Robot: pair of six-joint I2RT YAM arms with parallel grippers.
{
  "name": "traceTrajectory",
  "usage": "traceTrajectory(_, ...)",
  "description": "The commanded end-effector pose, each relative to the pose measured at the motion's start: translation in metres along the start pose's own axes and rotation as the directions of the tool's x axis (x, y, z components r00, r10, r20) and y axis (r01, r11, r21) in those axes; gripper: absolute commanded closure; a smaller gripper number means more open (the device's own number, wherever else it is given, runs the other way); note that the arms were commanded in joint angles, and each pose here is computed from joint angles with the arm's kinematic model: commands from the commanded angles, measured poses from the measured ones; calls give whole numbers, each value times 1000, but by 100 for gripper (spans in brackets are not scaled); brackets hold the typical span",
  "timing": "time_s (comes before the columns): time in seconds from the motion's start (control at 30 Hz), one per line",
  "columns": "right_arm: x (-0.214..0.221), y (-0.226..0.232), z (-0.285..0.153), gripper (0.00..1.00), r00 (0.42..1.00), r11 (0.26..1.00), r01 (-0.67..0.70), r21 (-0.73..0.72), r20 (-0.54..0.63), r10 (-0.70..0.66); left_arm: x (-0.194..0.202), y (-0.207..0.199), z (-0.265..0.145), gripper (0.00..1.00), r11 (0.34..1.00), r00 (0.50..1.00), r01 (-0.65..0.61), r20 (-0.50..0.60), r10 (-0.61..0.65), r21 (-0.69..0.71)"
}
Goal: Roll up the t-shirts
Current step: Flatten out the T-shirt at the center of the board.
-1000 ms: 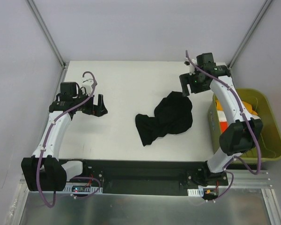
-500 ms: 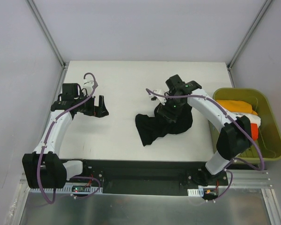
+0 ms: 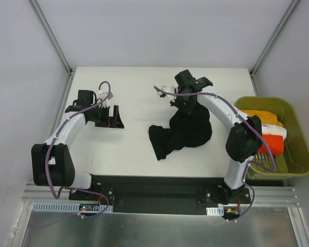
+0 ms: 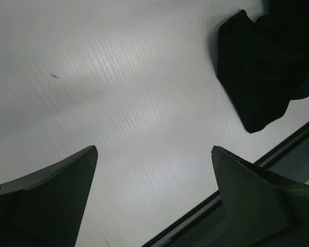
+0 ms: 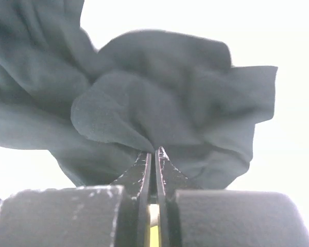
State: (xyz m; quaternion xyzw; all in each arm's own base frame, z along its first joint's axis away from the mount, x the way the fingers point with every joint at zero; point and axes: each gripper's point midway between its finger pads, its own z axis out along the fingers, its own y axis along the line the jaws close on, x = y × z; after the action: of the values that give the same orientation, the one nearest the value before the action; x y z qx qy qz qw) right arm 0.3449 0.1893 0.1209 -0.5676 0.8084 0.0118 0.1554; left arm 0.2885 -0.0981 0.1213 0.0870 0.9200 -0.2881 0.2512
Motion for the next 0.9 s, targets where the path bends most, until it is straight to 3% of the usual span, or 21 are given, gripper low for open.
traceTrajectory(0.0, -50, -10, -111, 99, 958, 992, -91, 92, 281, 62, -20, -21, 19, 8, 998, 1000, 30, 8, -31, 53)
traceTrajectory(0.2, -47, -18, -151, 99, 898, 947, -296, 127, 374, 231, -32, -54, 70, 9, 987, 993, 78, -94, -65, 143)
traceTrajectory(0.47, -21, -22, -144, 99, 896, 922, -355, 155, 336, 289, -20, -75, 141, 13, 972, 962, 125, -265, -69, 199)
traceTrajectory(0.7, -5, -33, -136, 99, 884, 895, -410, 177, 320, 341, 5, -115, 165, 29, 921, 920, 173, -390, -26, 348)
traceTrajectory(0.8, 0, -38, -134, 99, 879, 886, -427, 181, 314, 360, 12, -123, 167, 52, 910, 912, 176, -410, -6, 377)
traceTrajectory(0.87, -1, -43, -135, 99, 874, 881, -435, 186, 322, 364, 9, -126, 165, 74, 902, 916, 165, -402, 10, 398)
